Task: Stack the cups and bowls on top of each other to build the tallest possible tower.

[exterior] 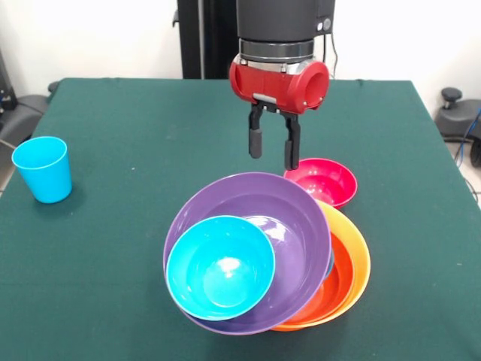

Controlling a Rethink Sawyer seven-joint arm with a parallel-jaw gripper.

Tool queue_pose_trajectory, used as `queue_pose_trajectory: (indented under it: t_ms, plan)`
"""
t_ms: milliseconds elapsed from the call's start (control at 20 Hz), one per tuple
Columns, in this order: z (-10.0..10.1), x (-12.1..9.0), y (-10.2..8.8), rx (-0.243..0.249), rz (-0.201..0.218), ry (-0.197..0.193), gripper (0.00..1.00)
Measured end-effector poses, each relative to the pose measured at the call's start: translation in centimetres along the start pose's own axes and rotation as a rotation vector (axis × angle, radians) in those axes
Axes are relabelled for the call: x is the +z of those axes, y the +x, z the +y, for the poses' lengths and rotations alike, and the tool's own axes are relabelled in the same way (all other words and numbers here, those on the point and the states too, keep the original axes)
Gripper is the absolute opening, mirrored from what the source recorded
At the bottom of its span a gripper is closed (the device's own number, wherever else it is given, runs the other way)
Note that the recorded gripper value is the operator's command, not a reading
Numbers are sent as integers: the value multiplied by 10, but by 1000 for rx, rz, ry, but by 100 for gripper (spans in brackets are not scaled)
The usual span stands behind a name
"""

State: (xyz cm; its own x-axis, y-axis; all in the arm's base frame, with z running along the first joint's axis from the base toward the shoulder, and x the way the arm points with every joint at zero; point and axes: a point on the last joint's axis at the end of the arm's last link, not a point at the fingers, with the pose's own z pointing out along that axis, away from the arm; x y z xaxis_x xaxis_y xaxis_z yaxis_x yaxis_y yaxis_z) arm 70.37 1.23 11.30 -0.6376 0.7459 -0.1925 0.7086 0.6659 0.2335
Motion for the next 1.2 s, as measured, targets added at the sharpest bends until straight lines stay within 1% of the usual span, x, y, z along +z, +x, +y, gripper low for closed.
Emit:
queue_pose_trajectory:
  t_ms: [250,400,450,550,650,800,900,1200]
  plan:
    - [-6,7,6,-6,-8,3,100]
    - [-8,11,9,-5,-5,7,100]
    - [-10,17,12,-5,0,9,100]
    - [-10,19,14,-6,3,10,100]
    - [-11,26,18,-6,7,8,100]
    - [-10,30,21,-8,7,5,100]
    - [-7,36,27,-11,12,-2,100]
    - [-2,42,37,-18,25,-12,100]
